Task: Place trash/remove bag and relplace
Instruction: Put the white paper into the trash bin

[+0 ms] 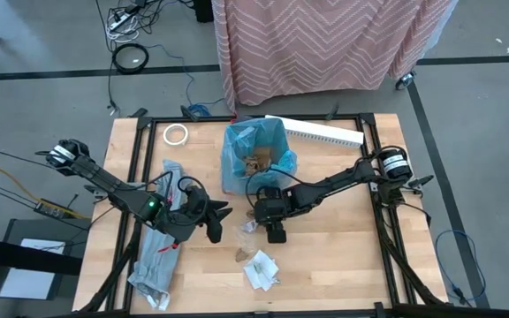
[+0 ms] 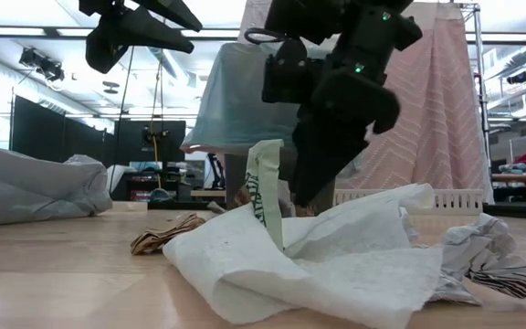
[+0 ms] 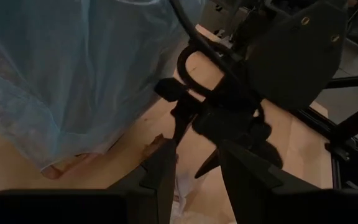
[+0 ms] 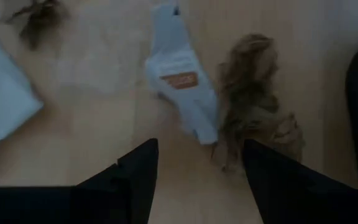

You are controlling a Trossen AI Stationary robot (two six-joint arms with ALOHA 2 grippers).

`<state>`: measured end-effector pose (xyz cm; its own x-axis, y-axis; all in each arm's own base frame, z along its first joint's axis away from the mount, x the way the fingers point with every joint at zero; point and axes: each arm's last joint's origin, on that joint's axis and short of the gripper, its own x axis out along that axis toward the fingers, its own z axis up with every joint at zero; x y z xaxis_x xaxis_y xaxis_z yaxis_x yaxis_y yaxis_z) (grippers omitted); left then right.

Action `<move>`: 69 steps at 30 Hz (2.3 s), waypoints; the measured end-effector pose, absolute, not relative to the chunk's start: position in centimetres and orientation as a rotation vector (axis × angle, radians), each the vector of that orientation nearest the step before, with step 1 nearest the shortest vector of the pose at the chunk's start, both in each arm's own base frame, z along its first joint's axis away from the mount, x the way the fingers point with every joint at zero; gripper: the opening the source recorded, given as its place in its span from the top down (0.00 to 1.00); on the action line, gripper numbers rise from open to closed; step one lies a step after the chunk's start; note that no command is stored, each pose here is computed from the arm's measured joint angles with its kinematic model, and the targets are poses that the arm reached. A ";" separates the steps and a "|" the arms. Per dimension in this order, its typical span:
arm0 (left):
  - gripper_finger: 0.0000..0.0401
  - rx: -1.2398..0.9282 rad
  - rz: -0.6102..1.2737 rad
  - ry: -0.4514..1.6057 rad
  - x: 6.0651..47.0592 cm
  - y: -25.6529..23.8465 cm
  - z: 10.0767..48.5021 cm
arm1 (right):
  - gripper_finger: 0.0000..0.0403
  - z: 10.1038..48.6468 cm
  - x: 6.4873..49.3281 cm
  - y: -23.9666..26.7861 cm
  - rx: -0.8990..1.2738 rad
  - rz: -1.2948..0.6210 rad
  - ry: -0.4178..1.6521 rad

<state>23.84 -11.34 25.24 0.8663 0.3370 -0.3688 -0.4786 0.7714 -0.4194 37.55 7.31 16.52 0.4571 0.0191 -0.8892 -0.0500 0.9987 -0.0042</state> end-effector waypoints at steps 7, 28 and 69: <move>0.67 -0.523 0.447 0.287 23.8 -11.3 25.2 | 0.42 17.1 36.7 7.3 -0.150 0.035 1.134; 0.67 -0.521 0.456 0.282 23.8 -11.3 25.2 | 0.82 17.2 37.7 4.6 -0.080 0.004 1.087; 0.67 -0.519 0.460 0.284 23.9 -11.4 25.0 | 0.54 17.5 38.0 9.1 -0.356 0.210 0.957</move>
